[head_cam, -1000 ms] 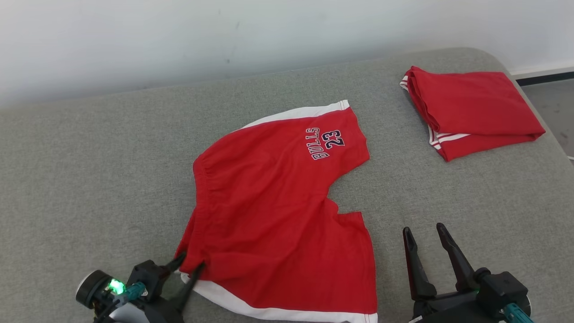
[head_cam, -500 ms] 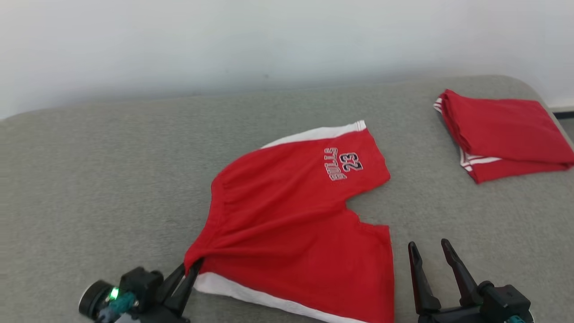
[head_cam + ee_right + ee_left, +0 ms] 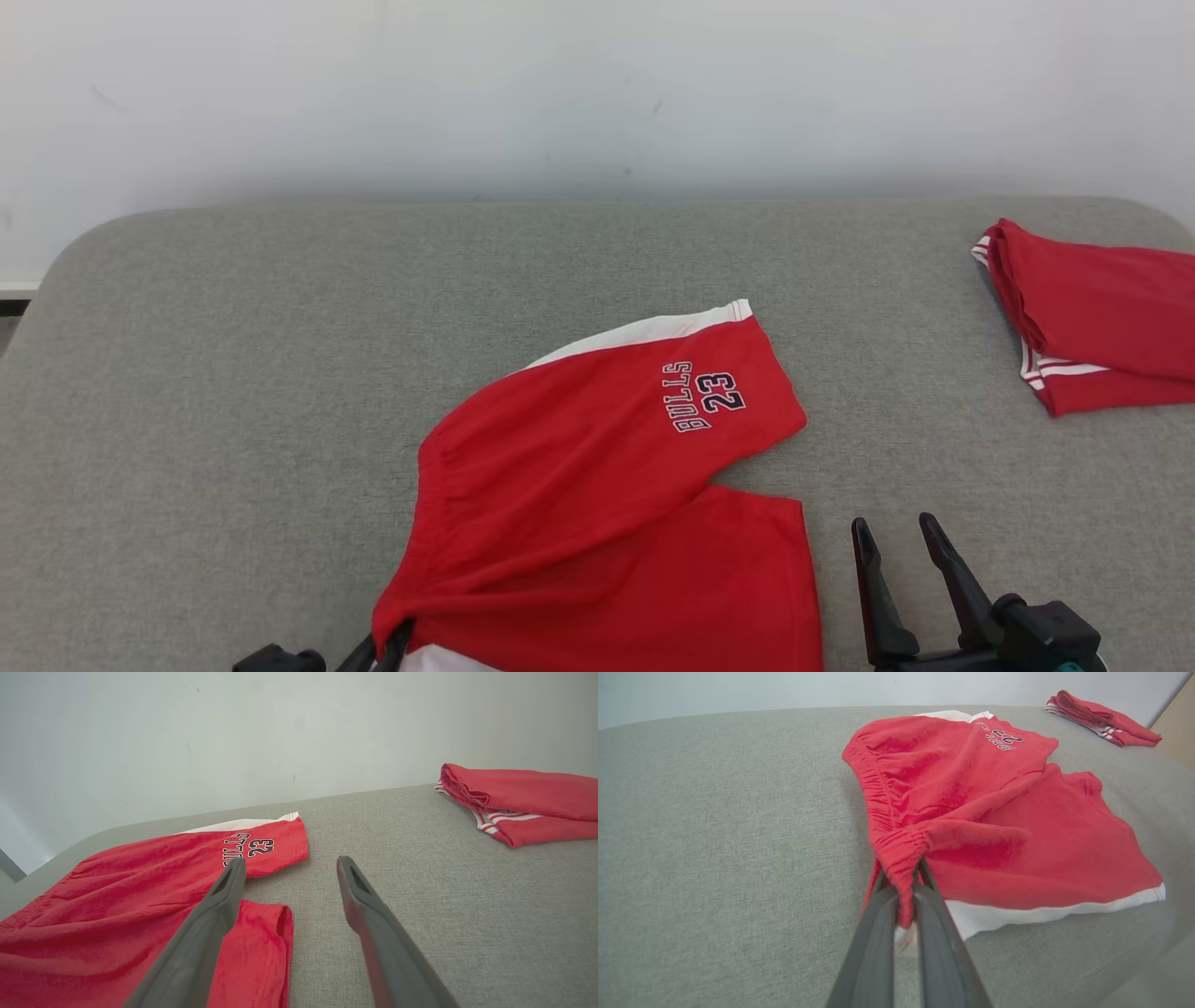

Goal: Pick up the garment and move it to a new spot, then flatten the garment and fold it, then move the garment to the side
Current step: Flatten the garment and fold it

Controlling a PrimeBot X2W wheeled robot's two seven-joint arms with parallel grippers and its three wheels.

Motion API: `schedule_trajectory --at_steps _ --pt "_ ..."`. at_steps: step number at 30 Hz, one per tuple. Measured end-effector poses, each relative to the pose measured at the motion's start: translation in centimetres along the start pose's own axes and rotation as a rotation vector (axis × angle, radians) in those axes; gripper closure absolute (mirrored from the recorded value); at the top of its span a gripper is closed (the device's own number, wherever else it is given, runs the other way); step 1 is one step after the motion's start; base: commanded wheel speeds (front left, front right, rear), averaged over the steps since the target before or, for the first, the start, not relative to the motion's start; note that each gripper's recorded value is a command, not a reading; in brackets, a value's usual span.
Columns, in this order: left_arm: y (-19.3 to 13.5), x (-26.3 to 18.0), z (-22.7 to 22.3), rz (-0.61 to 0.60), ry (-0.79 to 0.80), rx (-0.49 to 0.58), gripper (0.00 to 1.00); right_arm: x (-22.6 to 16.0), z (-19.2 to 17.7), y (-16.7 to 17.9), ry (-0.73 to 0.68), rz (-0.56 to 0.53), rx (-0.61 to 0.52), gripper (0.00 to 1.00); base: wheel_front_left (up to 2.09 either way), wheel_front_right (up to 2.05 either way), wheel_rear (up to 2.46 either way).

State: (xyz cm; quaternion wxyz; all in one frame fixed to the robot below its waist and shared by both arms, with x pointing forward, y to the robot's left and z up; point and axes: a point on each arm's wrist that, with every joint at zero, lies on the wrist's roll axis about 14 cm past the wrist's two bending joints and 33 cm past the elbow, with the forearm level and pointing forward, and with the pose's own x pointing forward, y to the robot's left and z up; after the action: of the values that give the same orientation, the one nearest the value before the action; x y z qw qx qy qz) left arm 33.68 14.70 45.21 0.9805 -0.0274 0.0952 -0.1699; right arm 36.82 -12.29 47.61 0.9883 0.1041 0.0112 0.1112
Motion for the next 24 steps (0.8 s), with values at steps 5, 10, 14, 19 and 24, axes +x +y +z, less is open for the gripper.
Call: schedule_trajectory --at_steps 5,10,14,19,24 --pt "-0.4 1.5 1.1 -0.025 -0.031 0.007 1.00 0.0 0.2 -0.9 -0.003 -0.023 -0.008 0.00 0.00 0.00 0.00" --pt "-0.3 3.6 1.3 -0.042 -0.030 0.019 1.00 -0.5 0.0 -2.4 0.005 -0.069 -0.011 0.00 0.00 0.00 0.00" --pt "0.1 5.0 0.1 -0.044 0.007 0.025 1.00 -1.0 -0.5 -3.4 0.021 -0.104 -0.009 0.00 0.00 0.00 0.00" --pt "0.6 5.9 -1.6 -0.032 0.055 0.017 0.52 -1.4 -0.8 -4.3 0.030 -0.135 -0.005 0.00 0.00 0.00 0.00" --pt "0.8 6.1 -1.0 -0.012 0.032 0.017 0.00 -1.3 -0.7 -4.3 0.025 -0.137 -0.003 0.00 0.00 0.00 0.00"
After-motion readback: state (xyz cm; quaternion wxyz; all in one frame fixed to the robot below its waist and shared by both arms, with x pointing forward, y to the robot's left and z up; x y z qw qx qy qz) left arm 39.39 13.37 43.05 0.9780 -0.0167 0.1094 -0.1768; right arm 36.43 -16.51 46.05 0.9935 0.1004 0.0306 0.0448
